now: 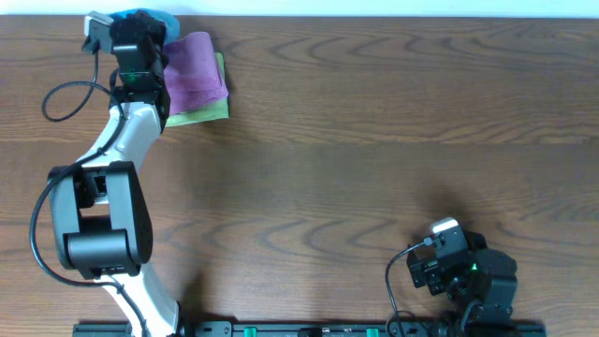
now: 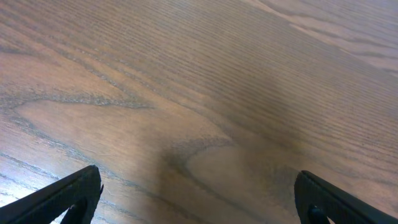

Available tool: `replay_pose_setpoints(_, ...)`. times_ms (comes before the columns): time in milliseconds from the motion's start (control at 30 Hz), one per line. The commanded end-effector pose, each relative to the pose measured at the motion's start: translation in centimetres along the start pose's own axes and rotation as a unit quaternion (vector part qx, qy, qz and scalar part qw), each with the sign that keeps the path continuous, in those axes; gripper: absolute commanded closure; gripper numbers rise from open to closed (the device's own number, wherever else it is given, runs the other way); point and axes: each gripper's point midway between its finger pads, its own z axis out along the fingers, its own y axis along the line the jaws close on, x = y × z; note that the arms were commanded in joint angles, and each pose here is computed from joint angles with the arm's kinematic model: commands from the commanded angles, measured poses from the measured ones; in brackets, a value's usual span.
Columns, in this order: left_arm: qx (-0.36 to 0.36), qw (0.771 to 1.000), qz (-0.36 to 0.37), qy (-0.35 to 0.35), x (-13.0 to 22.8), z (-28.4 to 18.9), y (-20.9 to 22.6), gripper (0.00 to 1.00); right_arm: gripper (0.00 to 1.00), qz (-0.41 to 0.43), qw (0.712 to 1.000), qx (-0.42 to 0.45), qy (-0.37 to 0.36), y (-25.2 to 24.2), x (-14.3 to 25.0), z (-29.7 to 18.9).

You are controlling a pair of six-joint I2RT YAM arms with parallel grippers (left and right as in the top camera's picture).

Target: Fold the cloth

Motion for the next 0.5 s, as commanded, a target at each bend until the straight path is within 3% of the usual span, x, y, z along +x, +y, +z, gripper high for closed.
replay_pose_setpoints(0, -0.005, 1.000, 0.015, 0.013, 1.3, 0.2, 0.1, 0.94, 0.01, 0.009, 1.000, 0.000, -0.001, 0.0, 0.1, 0.1)
replay_pose_setpoints(467, 0.032, 0.999, 0.018, 0.033, 4.8, -0.6, -2.6, 0.94, 0.01, 0.009, 1.000, 0.000, -0.001, 0.0, 0.1, 0.1)
